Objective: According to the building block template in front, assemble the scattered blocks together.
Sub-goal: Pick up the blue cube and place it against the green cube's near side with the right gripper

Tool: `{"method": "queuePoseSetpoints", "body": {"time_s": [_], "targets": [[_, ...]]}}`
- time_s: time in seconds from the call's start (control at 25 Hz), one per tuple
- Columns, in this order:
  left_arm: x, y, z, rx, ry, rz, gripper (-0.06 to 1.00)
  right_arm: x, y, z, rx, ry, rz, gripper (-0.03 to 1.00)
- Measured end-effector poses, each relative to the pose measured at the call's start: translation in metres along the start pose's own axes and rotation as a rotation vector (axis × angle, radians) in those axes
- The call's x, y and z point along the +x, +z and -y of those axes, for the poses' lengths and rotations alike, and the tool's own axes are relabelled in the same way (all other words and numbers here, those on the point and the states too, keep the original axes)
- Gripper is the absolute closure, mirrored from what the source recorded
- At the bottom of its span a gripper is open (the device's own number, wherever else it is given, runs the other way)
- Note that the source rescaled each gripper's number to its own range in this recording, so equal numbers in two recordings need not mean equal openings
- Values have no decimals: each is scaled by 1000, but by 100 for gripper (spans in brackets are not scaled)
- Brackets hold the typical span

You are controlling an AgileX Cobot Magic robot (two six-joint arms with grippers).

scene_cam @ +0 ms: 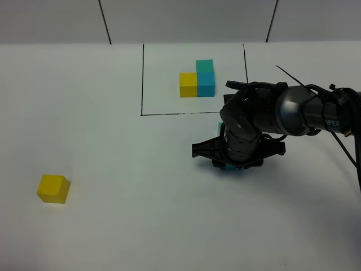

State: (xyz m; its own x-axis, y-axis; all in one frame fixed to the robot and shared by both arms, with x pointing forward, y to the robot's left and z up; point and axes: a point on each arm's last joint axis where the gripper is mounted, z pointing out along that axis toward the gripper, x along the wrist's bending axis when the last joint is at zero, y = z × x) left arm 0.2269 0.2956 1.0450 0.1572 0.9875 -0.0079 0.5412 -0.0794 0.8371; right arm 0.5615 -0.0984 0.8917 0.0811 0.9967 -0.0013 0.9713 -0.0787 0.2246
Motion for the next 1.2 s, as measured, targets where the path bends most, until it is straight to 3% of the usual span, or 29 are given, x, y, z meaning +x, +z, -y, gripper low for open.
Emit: {"method": "queuePoseSetpoints", "body": {"time_s": [1.2], "targets": [[0, 0, 0, 0, 0, 0, 55, 1, 0, 0, 1, 15, -15, 96]]}}
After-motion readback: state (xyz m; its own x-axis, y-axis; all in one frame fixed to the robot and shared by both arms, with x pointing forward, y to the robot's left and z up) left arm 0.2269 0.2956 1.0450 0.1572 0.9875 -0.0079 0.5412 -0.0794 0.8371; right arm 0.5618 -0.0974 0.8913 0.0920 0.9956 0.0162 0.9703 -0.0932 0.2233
